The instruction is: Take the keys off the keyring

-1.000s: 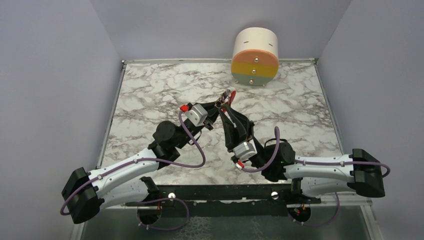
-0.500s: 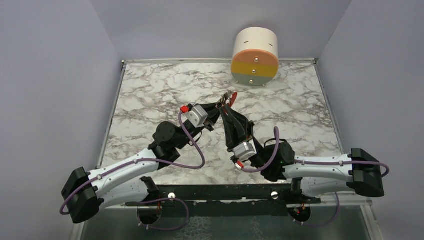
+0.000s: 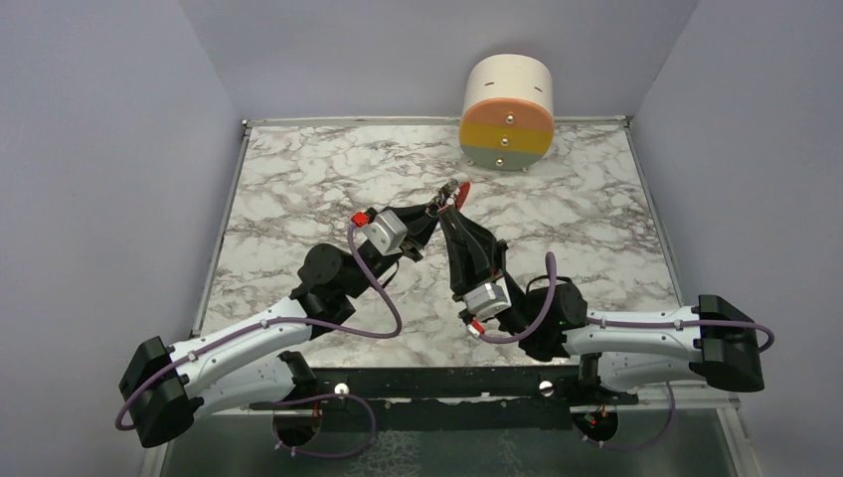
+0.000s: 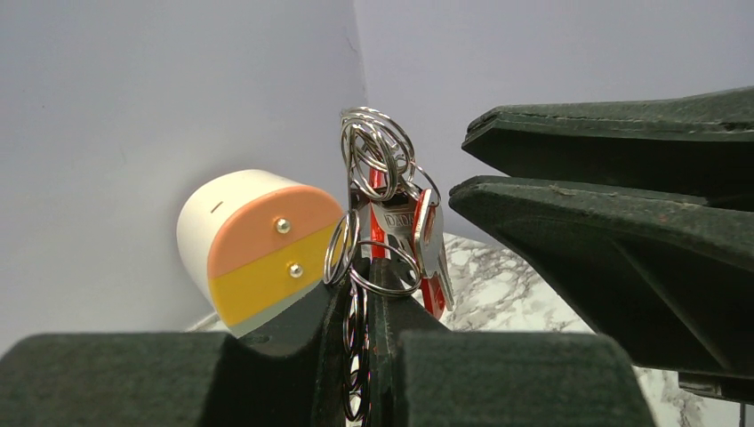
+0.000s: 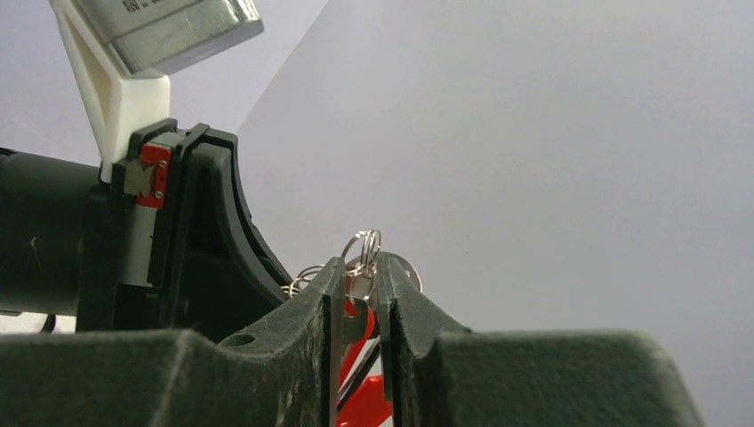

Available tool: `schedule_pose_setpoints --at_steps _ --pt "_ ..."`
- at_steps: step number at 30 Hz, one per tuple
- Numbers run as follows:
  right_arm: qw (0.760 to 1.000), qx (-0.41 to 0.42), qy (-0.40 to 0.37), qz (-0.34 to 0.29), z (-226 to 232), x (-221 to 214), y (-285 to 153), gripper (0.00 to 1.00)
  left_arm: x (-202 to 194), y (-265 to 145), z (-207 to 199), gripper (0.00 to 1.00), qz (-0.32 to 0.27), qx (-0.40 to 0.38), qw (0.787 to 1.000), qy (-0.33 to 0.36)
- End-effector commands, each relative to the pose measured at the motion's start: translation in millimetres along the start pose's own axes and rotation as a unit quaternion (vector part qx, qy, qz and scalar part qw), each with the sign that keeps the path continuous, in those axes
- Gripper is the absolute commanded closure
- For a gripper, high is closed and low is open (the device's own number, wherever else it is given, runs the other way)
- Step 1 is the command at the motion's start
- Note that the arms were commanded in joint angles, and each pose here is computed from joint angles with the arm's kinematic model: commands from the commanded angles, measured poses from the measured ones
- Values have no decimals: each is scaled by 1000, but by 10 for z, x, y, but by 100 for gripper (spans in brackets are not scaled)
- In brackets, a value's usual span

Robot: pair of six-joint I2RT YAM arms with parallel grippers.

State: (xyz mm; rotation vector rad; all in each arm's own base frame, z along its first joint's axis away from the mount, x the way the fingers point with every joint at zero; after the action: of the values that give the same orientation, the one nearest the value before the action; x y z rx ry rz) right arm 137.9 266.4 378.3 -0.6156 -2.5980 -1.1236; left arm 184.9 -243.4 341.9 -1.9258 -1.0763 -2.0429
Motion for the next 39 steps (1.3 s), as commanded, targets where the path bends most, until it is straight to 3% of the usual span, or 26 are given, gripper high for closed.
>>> schedule_pose_setpoints --at_steps 1,31,39 --pt "1000 -27 0 7 -85 -7 -42 80 232 -24 -79 100 -45 -21 999 -13" --pt "999 2 41 -27 -39 97 16 80 112 -3 -71 100 -29 -14 999 -13" --pt "1000 -10 18 -16 -11 59 35 80 142 -21 -111 100 -33 -27 999 -22"
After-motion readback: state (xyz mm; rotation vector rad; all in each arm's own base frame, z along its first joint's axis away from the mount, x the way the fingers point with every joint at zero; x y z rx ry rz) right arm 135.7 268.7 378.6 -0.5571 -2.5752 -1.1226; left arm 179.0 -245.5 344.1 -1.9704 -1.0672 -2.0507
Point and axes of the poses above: each gripper's point midway between its finger pads, its own y axis out along the fingers, its own z axis along the line the jaws close on, x = y × z, the point moved 7 cm from there along -y, back along the fingers, and after that the axes turned 11 degrees about -y, right-handed, at the moved point
